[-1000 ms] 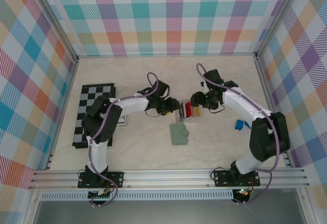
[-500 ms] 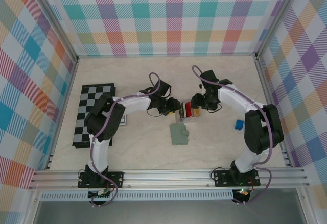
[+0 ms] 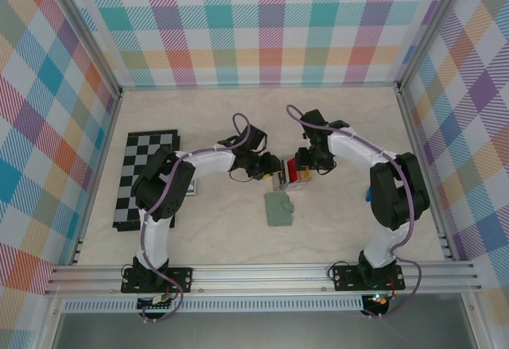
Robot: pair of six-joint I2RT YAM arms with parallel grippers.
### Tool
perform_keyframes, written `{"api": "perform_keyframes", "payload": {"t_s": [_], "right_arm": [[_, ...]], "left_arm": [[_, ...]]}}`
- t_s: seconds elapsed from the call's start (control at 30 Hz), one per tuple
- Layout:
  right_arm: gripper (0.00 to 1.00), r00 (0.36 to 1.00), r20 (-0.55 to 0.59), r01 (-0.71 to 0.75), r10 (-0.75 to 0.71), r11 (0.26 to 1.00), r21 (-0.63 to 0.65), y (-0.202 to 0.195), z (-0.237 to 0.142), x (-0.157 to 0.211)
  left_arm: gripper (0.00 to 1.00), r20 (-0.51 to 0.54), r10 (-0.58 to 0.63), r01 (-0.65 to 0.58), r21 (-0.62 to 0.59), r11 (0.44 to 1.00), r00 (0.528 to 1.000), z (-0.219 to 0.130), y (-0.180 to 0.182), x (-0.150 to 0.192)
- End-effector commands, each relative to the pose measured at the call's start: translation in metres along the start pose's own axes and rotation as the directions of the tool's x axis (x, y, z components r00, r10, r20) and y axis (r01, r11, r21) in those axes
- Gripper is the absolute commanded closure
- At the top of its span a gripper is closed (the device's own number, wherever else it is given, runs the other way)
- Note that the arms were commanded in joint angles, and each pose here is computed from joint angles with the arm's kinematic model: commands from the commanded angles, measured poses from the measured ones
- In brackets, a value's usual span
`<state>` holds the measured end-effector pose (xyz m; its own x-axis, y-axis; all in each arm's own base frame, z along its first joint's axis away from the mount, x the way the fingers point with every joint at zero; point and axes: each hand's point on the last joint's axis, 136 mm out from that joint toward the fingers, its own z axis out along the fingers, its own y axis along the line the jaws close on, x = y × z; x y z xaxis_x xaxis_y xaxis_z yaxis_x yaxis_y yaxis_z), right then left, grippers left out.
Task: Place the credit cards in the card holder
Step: Pick up the credit card from the storage box.
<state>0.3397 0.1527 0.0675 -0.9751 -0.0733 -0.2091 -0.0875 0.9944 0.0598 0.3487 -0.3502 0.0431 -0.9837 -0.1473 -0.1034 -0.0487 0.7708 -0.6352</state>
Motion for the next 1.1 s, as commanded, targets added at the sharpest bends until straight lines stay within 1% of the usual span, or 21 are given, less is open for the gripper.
{"api": "perform_keyframes", "payload": {"t_s": [0.0,0.1,0.4,0.83,0.97,1.07], "right_arm": [[0.42,0.999,-0.017,0.034,-0.033,0.995,0.097,-0.013,-0.001,0.002],[0.44,0.999,0.002,0.034,-0.035,0.991,0.127,-0.019,-0.009,0.0],[0.47,0.998,0.027,0.048,-0.05,0.996,0.074,-0.009,-0.025,-0.004],[0.51,0.997,0.042,0.056,-0.06,0.995,0.088,-0.009,-0.035,-0.006],[0.55,0.997,0.04,0.056,-0.059,0.996,0.076,-0.006,-0.035,-0.005],[0.59,0.997,0.04,0.056,-0.059,0.996,0.067,-0.004,-0.035,-0.005]], "left_arm": [[0.66,-0.016,-0.023,0.021,-0.076,0.997,1.0,0.004,0.017,0.01],[0.66,-0.012,-0.022,0.021,-0.075,0.997,1.0,0.002,0.016,0.01],[0.67,-0.014,-0.028,0.027,-0.075,0.997,0.999,0.004,0.017,0.01],[0.67,-0.021,-0.032,0.03,-0.071,0.997,0.999,0.005,0.017,0.011],[0.67,-0.021,-0.033,0.032,-0.068,0.997,0.999,0.005,0.016,0.011],[0.67,-0.026,-0.034,0.032,-0.066,0.997,0.999,0.006,0.016,0.012]]}}
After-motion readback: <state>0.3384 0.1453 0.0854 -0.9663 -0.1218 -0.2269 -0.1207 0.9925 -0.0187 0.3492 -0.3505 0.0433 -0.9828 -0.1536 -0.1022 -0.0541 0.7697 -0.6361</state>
